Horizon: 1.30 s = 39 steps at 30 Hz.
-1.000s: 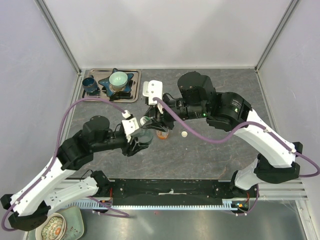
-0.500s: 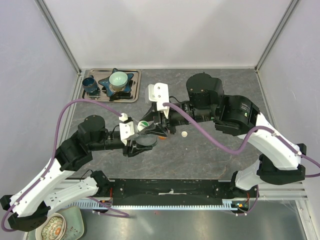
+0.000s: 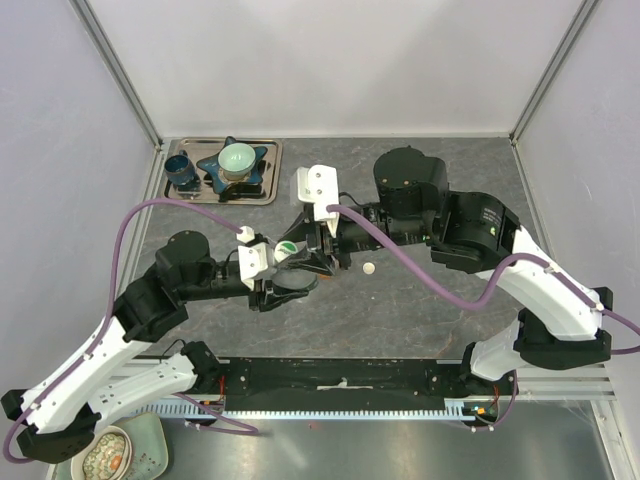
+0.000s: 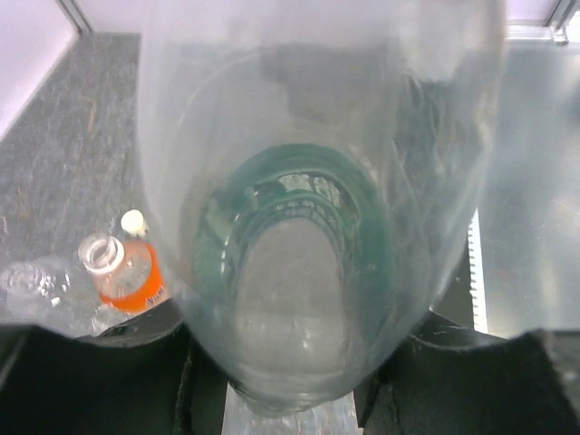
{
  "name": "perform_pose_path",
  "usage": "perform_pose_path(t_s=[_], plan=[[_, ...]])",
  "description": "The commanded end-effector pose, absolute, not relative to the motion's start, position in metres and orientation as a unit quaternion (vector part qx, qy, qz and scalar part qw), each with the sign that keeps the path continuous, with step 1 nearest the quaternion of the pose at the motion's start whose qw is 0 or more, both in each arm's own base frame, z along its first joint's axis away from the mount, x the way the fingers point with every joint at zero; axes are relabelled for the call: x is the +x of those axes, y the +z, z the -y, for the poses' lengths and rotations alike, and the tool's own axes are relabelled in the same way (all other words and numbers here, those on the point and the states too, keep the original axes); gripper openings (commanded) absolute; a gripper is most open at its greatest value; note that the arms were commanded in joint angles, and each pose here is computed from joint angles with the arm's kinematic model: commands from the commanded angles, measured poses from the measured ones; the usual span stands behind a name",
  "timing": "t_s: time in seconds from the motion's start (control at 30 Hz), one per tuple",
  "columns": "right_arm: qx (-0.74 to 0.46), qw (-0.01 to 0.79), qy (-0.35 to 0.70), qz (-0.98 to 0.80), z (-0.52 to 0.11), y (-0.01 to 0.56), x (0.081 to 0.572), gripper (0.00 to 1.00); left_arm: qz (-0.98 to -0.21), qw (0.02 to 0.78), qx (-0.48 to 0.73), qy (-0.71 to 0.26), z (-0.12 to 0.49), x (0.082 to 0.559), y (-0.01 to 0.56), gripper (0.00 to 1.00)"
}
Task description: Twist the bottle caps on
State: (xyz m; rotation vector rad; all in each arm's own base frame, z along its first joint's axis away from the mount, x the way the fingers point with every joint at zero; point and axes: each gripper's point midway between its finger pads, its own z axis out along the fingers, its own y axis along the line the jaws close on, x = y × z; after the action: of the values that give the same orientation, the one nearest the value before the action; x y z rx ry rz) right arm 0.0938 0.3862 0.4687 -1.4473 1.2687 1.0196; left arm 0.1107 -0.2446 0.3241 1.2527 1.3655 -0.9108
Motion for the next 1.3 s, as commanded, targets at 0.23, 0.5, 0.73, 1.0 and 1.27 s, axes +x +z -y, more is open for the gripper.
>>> perform_pose_path(t_s=[0.23,0.5,0.73,1.0,1.27], plan=[[-0.599,0.399,0.404,-0.565,-0.412,0.421,0.091,0.58,-0.505,0.588,0.49,-0.399,0.256,0.118,0.374,0.02],[-0.585,0.432,0.393,-0.562,-0.4,0.44,0.096,0.7,-0.512,0.588,0.483,-0.398,0.252,0.118,0.371,0.02],[-0.558,0.481,0.358,-0.574,-0.373,0.456,0.111,0.8,-0.517,0.588,0.475,-0.401,0.249,0.118,0.373,0.02],[-0.523,0.519,0.338,-0.586,-0.337,0.474,0.131,0.91,-0.51,0.584,0.48,-0.41,0.248,0.113,0.377,0.02],[-0.557,0.515,0.41,-0.506,-0.339,0.499,0.108,0.98,-0.504,0.559,0.498,-0.43,0.252,0.103,0.37,0.02]])
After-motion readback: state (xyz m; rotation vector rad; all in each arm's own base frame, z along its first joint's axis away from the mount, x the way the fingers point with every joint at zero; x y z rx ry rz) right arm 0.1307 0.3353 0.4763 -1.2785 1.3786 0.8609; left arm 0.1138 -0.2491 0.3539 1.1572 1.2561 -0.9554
